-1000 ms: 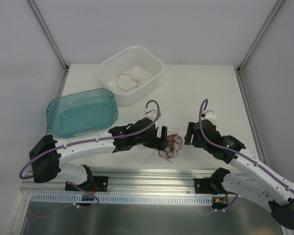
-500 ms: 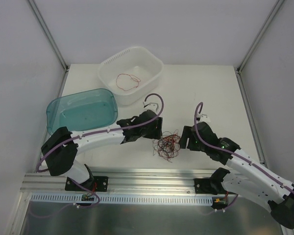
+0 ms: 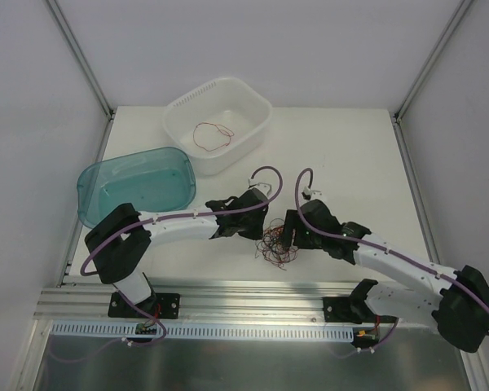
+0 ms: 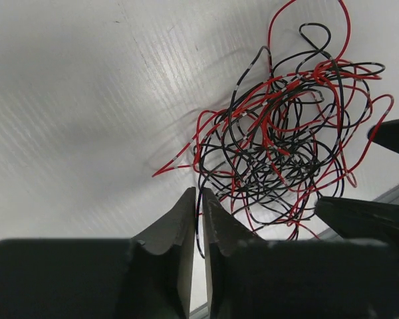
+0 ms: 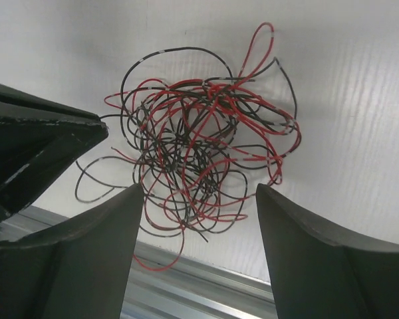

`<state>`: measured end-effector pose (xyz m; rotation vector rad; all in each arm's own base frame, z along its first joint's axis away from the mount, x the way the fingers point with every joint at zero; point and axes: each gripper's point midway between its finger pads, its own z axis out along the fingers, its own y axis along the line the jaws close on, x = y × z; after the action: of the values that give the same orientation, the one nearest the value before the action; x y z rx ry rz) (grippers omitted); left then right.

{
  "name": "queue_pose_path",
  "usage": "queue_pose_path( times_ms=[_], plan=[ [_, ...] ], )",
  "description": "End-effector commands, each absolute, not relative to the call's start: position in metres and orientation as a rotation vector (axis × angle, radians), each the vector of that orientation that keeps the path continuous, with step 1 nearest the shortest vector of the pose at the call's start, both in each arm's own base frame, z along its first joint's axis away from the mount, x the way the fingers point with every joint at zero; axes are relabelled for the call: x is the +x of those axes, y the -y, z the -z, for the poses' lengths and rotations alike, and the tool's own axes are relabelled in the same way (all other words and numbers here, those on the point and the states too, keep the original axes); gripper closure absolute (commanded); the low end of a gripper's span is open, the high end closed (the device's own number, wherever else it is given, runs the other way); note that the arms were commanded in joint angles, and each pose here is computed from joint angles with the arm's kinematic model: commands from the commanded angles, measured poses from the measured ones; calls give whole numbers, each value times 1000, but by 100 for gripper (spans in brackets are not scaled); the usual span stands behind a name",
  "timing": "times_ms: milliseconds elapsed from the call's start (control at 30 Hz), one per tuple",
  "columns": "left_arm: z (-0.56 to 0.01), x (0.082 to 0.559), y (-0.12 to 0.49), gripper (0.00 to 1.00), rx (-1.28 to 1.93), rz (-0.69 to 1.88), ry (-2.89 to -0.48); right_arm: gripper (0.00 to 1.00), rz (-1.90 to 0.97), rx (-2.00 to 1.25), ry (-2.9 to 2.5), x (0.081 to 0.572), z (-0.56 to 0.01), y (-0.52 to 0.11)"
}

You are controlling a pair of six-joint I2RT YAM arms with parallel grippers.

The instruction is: Untangle the cables

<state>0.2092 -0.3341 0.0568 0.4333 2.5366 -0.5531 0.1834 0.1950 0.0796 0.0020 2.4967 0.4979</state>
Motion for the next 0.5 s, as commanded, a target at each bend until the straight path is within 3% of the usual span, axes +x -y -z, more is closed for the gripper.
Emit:
queue_pose_path(
  times_ms=[0, 33, 133, 233, 267, 367, 467],
  plan=[
    [-69, 210, 342, 93, 447, 594, -2508, 29, -561, 17, -2505, 190, -71, -217],
    [-70, 210, 341, 100, 446, 595, -2505, 30, -556, 27, -2516, 190, -67, -219],
    [-82, 211, 333, 100, 424, 592, -2470, 44, -485, 54, -2549, 194, -55, -216],
    [-98, 214, 316, 100, 376, 572, -2427, 67, -403, 75, -2552, 197, -53, -205],
    [-101, 221, 305, 100, 334, 551, -2427, 81, -348, 80, -2575, 193, -50, -194],
    [-111, 237, 265, 100, 189, 497, -2430, 99, -198, 132, -2567, 193, -54, -162],
    [-130, 247, 224, 100, 33, 468, -2382, 99, -95, 199, -2520, 196, -69, -130]
  ],
)
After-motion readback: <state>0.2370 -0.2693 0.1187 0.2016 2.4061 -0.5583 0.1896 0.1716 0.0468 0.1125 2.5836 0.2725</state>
